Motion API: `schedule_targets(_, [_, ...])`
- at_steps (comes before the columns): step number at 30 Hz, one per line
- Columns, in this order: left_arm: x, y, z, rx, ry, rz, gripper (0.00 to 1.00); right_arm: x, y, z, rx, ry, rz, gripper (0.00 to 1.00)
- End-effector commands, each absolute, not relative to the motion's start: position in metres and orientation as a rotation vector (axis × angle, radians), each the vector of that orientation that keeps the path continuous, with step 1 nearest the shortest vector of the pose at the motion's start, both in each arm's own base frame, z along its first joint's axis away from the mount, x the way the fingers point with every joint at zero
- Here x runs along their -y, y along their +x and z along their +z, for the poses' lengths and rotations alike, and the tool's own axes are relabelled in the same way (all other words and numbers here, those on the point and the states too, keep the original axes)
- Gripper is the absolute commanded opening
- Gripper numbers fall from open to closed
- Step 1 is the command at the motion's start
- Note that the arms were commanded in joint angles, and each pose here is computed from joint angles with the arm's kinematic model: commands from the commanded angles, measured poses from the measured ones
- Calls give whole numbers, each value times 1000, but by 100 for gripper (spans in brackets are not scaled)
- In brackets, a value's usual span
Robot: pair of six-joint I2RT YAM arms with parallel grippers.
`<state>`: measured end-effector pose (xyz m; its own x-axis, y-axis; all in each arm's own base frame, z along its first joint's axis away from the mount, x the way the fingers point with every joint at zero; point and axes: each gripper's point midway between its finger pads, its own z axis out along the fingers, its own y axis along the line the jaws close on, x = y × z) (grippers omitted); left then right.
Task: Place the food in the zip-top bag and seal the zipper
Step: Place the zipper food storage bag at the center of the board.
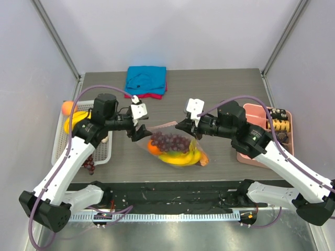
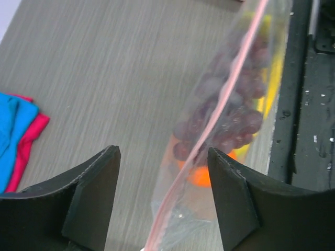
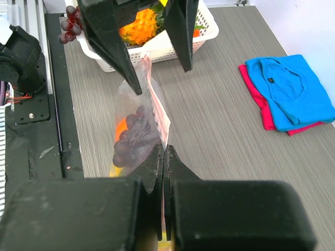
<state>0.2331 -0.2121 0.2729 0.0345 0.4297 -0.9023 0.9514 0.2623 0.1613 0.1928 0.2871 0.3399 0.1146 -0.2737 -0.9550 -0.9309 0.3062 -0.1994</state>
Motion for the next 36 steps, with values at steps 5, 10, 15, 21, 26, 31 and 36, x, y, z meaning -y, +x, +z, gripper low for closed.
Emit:
schedule_targets(5, [241, 217, 274, -1614, 1374, -846, 20, -287, 203, 390, -1249, -1070, 682, 1])
schedule_targets(10, [239, 249, 293, -1696, 1210, -783, 0, -279, 213, 381, -1324, -991, 654, 2])
schedule_targets(15, [243, 301, 314, -1694, 1171, -633, 0, -270, 224, 376, -1428, -851, 647, 71])
schedule_targets(21, [246, 361, 326, -1688, 1199, -462, 0, -243, 247, 396, -1433, -692, 493, 100])
schedule_targets(26, [247, 377, 309, -1726, 1230, -421, 0, -233, 249, 408, -1411, -659, 451, 99])
schedule_targets(31, [251, 343, 257, -1847, 1274, -505, 0, -224, 251, 410, -1413, -623, 418, 100])
schedule_targets(36, [265, 280, 219, -1946, 1289, -697, 0, -221, 252, 408, -1423, -605, 419, 100])
